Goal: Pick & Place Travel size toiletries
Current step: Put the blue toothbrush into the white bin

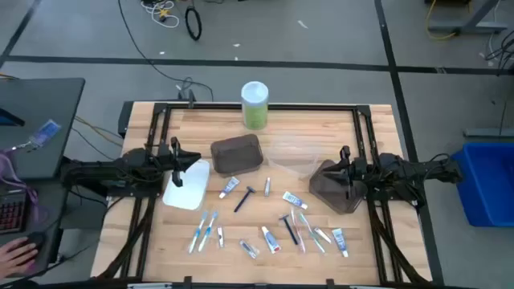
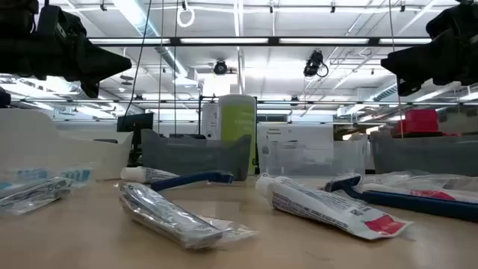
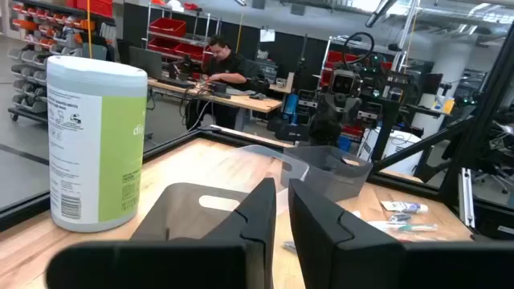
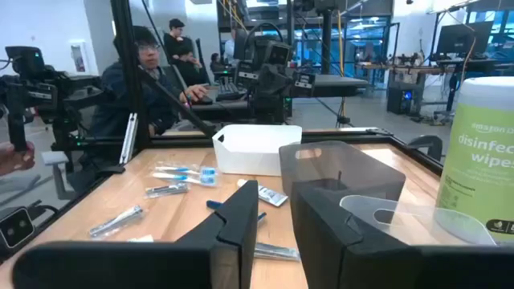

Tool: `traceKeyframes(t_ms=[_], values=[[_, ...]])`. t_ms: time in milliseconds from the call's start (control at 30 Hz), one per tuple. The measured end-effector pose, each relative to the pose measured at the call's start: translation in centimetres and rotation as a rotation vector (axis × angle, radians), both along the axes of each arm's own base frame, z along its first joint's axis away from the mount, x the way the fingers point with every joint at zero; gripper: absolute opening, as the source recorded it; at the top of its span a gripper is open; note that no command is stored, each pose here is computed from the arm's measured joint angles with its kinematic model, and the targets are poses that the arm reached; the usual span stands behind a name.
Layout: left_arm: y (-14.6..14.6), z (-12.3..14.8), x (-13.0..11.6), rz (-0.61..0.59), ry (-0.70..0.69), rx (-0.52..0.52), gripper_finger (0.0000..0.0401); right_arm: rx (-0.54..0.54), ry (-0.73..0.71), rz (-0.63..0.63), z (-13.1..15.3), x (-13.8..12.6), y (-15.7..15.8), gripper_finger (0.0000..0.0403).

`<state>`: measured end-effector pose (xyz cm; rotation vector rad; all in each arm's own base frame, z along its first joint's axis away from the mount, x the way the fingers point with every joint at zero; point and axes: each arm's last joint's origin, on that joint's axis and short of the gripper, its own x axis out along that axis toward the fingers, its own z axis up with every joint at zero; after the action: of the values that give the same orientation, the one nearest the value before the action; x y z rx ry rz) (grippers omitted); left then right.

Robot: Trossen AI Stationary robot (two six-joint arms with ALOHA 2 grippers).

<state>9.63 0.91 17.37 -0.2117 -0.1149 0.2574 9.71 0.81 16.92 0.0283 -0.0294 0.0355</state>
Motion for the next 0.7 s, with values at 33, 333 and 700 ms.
traceKeyframes(t_ms=[33, 333, 700], values=[[0.00, 0.00, 0.00, 0.000, 0.000, 0.000, 0.0043, 0.000, 0.000, 0.000, 0.01, 0.00, 0.00, 0.0086], [0.00, 0.00, 0.00, 0.000, 0.000, 0.000, 0.0043, -0.008, -0.065, -0.001, 0.63, -0.04, 0.00, 0.0086], [0.00, -0.01, 0.00, 0.001, 0.005, 0.019, 0.0043, -0.008, -0.066, -0.001, 0.64, -0.04, 0.00, 0.0086]])
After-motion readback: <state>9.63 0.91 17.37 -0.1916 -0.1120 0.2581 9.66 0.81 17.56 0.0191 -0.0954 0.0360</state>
